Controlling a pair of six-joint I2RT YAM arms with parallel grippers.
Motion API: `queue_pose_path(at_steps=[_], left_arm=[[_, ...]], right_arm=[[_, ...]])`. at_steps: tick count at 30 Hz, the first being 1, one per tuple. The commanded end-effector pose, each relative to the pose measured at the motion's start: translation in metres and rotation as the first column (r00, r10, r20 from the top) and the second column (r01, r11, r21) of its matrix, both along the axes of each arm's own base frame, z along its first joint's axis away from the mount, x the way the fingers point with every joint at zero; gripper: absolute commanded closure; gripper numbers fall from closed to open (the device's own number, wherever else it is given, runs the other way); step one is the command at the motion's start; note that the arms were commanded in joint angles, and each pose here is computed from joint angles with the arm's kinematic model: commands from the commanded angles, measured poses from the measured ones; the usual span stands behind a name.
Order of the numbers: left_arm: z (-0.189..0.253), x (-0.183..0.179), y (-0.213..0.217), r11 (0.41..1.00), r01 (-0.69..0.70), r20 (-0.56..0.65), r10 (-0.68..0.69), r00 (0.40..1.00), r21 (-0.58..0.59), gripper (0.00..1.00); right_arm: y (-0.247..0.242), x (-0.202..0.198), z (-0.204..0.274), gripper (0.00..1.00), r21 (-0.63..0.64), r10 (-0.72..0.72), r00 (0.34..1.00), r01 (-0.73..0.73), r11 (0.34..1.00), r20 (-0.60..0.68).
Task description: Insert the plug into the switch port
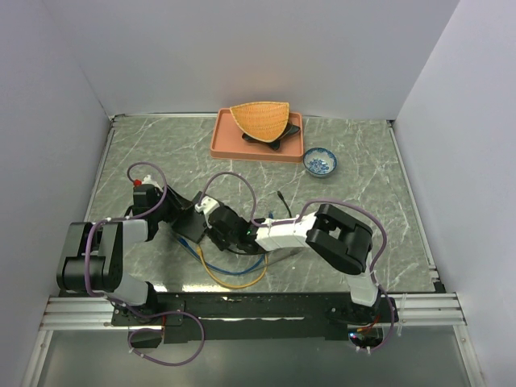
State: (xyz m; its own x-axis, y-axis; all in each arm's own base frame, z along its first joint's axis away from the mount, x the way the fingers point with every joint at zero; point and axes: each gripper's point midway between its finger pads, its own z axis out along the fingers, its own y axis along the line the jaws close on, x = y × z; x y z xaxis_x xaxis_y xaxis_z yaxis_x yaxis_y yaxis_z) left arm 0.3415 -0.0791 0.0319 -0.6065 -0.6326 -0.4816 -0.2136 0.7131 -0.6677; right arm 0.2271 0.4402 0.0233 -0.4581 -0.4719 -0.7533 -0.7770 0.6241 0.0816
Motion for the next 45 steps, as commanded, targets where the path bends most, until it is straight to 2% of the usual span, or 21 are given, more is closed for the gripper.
queue_pose_path(at_steps=[1, 8, 20, 34, 45], left_arm=[[-0.011, -0.009, -0.006, 0.999, 0.029, -0.057, -0.03, 0.998, -0.014, 0.52], [-0.011, -0.008, -0.006, 0.999, 0.032, -0.057, -0.033, 0.998, -0.013, 0.52], [-0.011, -0.007, -0.007, 0.999, 0.041, -0.058, -0.042, 0.997, -0.017, 0.52], [-0.013, -0.008, -0.01, 0.998, 0.056, -0.067, -0.058, 0.996, -0.027, 0.52], [-0.014, -0.007, -0.013, 0.997, 0.075, -0.067, -0.078, 0.995, -0.035, 0.52]], right_arm=[[0.013, -0.002, 0.036, 1.0, 0.087, 0.013, 0.998, -0.019, 0.996, 0.063], [0.017, -0.004, 0.043, 1.0, 0.101, 0.02, 0.997, -0.028, 0.995, 0.079], [0.008, 0.013, 0.036, 1.0, 0.029, -0.042, 0.99, 0.038, 0.999, 0.134], [0.025, 0.006, 0.035, 1.0, 0.01, 0.013, 0.984, -0.015, 1.0, 0.179], [0.027, 0.015, 0.03, 1.0, -0.045, -0.008, 0.972, 0.019, 0.999, 0.236]])
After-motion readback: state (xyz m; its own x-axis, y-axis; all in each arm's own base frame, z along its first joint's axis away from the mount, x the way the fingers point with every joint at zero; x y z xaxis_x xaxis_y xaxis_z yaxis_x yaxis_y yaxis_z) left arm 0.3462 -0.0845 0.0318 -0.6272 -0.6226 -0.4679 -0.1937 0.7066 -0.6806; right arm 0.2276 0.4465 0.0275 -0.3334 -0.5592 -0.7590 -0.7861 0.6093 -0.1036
